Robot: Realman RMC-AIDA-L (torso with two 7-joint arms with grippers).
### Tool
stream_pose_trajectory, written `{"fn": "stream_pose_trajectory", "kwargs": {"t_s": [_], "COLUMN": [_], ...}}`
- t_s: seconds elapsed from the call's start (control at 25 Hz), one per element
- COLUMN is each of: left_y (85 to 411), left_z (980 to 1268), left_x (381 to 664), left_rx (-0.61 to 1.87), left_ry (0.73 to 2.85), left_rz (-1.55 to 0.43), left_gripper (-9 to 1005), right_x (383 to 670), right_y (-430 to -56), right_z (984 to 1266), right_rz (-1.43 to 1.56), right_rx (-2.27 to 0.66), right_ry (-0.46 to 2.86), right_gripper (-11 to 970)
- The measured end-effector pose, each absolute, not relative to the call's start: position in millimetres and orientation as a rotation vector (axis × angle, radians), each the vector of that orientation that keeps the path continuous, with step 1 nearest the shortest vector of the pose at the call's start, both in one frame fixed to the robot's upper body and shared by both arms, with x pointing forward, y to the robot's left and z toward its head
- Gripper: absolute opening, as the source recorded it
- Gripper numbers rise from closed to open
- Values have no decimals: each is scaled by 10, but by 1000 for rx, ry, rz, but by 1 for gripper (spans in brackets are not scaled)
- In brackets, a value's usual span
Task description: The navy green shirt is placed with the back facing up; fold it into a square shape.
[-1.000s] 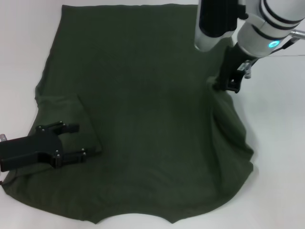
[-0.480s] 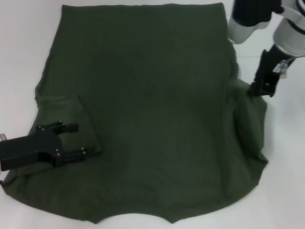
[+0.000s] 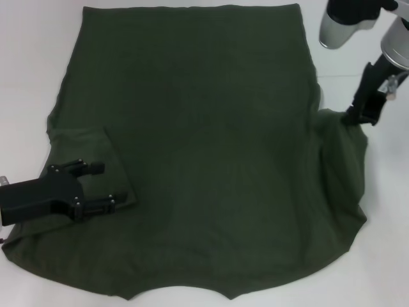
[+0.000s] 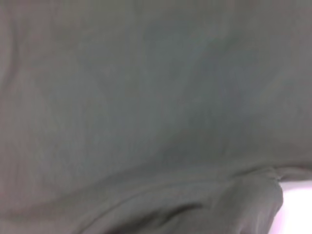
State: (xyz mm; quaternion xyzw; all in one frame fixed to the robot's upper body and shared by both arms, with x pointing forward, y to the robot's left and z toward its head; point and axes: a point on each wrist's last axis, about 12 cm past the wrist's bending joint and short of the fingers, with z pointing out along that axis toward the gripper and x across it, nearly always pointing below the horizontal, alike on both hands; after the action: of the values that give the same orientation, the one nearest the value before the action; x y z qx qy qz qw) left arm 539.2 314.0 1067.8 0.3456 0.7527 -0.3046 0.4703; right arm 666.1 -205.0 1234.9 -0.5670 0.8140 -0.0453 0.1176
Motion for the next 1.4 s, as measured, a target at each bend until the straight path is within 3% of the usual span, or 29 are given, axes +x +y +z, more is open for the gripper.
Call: {"fn": "stream_pose_trajectory", "kwargs": {"t_s": [0.52,0.76,1.2,1.4], "left_y": [3137,3132,3125,3105], "left_z": [10687,10671,10667,10658], "left_x": [5412,5426,5430,5426], "left_rx": [864,875,889,898], "left_ry": [1843,1856,1857,1859], "left_rz": [-737,-720,-715,-719], "left_gripper": [859,860,858,859], "right_x": [6707,6825,6763,6708], "right_y": [-1276,-1105,-1602,-1710], "right_z": [12240,12273,12084,11923], "right_rz": [-109,62,153,248], "right_rx": [-1599,-1308,-1190,-1141], "right_ry": [2345,2291,2477,2554], "right_gripper": [69,71,506,748]}}
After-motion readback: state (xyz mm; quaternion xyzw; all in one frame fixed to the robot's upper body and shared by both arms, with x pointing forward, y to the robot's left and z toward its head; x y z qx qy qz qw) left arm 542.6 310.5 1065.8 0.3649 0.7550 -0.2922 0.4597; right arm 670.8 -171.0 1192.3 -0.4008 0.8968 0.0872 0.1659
